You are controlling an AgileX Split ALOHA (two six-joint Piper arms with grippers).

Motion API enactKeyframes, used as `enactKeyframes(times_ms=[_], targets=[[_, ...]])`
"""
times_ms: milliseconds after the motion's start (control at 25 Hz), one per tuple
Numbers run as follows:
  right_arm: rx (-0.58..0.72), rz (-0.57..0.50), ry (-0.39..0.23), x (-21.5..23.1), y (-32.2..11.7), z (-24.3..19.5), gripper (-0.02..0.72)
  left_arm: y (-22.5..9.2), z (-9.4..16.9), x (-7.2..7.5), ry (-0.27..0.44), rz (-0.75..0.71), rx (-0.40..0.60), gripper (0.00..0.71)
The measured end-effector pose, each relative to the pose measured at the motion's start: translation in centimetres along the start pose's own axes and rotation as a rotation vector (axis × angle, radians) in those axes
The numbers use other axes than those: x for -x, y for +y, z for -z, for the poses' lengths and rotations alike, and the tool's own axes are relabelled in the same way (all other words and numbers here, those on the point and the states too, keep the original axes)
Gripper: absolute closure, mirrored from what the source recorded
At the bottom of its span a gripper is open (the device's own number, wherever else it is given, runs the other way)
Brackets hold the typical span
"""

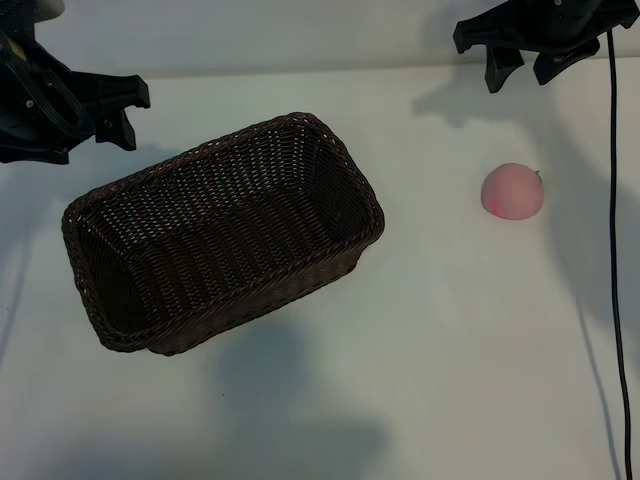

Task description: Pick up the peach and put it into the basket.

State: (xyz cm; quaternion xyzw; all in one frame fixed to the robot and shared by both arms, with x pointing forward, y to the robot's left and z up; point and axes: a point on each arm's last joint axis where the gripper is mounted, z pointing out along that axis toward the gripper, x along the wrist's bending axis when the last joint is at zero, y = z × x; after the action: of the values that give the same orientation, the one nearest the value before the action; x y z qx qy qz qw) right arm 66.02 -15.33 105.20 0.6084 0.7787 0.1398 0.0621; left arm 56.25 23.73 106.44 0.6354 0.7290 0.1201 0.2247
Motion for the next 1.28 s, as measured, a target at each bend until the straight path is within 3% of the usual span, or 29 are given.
enactKeyframes(times_ms=[1280], targets=[[0.000, 0.002, 0.000, 0.00, 0.00, 0.00, 0.188, -0.13, 0.00, -0.04, 0.004, -0.005, -0.014, 0.121]])
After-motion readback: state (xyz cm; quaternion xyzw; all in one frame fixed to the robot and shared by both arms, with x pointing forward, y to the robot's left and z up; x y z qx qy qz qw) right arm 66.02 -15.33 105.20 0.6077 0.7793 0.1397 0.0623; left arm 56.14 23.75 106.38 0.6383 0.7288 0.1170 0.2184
